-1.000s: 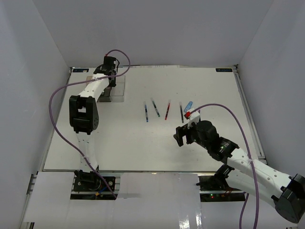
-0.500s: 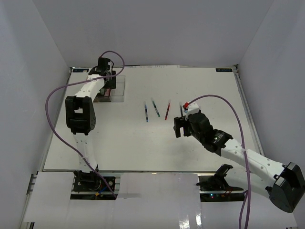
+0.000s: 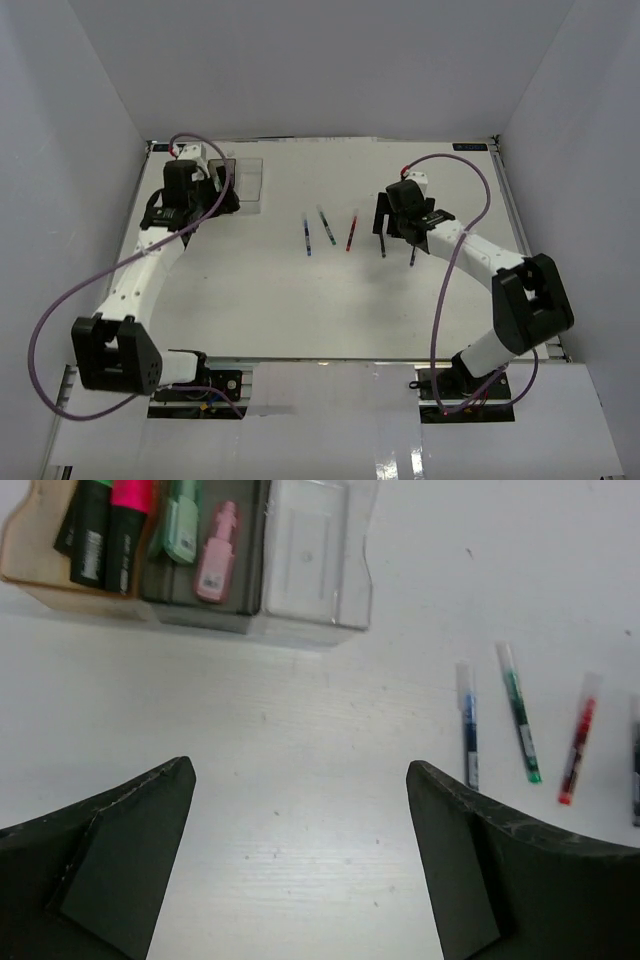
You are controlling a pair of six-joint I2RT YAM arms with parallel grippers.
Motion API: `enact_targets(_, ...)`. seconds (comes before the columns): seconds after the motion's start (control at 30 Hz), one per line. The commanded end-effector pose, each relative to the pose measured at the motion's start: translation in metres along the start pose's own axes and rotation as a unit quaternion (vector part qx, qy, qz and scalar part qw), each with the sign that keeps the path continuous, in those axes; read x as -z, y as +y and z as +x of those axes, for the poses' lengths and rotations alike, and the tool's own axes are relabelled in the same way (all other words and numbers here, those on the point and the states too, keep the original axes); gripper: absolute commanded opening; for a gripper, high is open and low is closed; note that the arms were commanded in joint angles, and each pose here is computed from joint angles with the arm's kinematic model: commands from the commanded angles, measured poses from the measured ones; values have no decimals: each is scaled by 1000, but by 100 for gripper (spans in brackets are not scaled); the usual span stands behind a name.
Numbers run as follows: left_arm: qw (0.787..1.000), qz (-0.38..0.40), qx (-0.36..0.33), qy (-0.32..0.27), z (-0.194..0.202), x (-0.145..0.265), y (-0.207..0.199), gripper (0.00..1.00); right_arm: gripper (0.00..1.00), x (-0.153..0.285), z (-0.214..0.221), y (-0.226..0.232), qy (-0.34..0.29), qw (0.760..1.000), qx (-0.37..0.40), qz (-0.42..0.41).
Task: Sort the stationery into containers
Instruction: Pick up the pen from the center of the board.
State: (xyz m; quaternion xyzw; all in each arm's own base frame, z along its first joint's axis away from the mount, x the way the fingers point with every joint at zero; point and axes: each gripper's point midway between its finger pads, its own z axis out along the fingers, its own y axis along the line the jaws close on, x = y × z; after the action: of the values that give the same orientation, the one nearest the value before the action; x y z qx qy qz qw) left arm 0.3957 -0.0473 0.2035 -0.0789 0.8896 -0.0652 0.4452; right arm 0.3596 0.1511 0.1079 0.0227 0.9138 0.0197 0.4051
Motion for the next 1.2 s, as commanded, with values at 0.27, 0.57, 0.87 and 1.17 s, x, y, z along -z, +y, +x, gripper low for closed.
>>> enact_targets(0.27,991,133,20,-23,78,28,-24,98,81,-76,-16,-8,41,994,-73,71)
enact_targets(0.57,991,130,24,-16,80,25,-23,98,67,-98,12,-25,74,988,-93,103)
enact_targets(0.87,987,156,29,-7,83,26,-33,98,47,-104,33,-29,96,987,-81,102)
enact_targets(1.17,963,248,103,25,76,55,-78,96,30,-50,14,0,33,998,-36,35)
